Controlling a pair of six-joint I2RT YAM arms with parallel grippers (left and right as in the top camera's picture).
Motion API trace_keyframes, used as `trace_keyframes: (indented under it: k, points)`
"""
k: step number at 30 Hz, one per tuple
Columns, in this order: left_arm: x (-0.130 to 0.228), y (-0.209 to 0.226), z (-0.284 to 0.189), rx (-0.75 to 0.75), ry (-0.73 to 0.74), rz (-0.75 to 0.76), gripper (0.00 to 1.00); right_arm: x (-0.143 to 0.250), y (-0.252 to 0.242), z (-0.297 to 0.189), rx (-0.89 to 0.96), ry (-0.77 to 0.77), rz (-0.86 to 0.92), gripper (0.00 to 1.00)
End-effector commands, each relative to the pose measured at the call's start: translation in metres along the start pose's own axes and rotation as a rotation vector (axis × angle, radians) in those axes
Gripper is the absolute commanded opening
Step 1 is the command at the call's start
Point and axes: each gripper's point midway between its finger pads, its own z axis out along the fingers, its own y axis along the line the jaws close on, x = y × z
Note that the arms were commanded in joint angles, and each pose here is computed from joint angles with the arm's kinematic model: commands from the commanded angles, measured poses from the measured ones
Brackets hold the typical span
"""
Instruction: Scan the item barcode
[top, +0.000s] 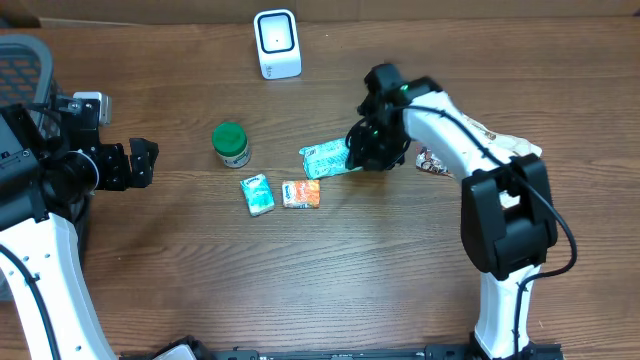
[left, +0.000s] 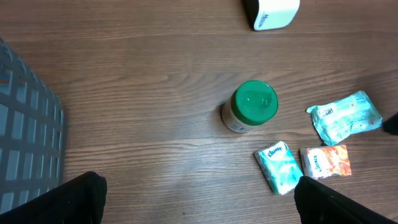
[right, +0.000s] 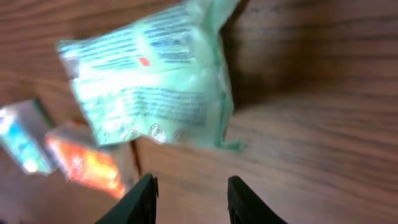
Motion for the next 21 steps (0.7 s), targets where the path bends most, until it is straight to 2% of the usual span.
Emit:
trace_keyframes:
  k: [1,5,10,15,21]
  points:
    - [0.0,0.002,0.001,0.001,-0.001,0.003,1.0,-0.009,0.017,-0.03,-0.065,-0.029,-0.113,0.35]
    - [0.0,0.002,0.001,0.0,-0.001,0.003,1.0,-0.017,0.013,-0.068,-0.071,-0.076,-0.1,0.38]
    - [0.0,0.002,0.001,0.001,-0.001,0.003,1.0,-0.036,-0.021,-0.094,-0.075,-0.142,-0.027,0.52]
    - [0.0,0.002,0.001,0.001,-0.001,0.003,1.0,-0.047,-0.051,-0.094,-0.081,-0.178,-0.028,0.6]
    - [0.0,0.002,0.001,0.001,-0.001,0.003,0.99,-0.05,-0.057,-0.072,-0.116,-0.187,-0.07,0.66]
